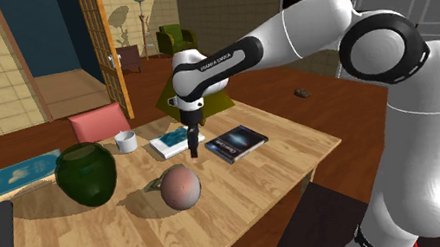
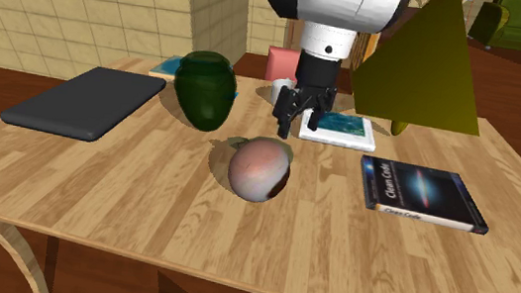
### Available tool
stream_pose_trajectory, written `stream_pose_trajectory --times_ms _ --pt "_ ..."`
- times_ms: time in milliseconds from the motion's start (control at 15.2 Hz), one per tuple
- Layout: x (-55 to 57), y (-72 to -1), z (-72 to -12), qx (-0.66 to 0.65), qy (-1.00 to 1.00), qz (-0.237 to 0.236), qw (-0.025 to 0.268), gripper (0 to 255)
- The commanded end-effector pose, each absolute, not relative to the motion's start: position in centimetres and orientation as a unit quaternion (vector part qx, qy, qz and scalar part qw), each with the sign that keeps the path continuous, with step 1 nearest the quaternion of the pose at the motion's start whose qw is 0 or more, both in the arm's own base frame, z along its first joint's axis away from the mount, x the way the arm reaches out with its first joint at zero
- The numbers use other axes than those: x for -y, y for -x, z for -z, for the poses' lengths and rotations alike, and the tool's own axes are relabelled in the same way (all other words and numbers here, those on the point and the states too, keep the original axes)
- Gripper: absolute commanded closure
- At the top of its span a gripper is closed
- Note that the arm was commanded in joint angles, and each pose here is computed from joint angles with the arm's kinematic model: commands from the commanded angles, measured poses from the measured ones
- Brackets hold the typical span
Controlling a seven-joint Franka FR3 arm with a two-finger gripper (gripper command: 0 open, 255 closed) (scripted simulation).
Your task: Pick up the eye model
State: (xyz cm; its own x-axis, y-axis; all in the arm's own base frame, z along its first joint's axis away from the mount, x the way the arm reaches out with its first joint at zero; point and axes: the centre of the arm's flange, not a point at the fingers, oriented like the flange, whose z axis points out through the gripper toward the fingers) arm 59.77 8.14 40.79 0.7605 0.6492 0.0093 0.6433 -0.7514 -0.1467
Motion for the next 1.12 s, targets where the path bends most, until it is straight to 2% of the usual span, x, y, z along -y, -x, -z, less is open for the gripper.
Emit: stream_pose_trajectory --times_ms 0,726,1056 --pt "-9.3 -61.6 -39.2 0.370 0.926 -0.020 0.075 0" --pt "-17.9 -71.0 -32.2 0.494 0.864 -0.012 0.099 0" --pt "-18.6 -71.6 -29.5 0.503 0.858 -0.011 0.100 0"
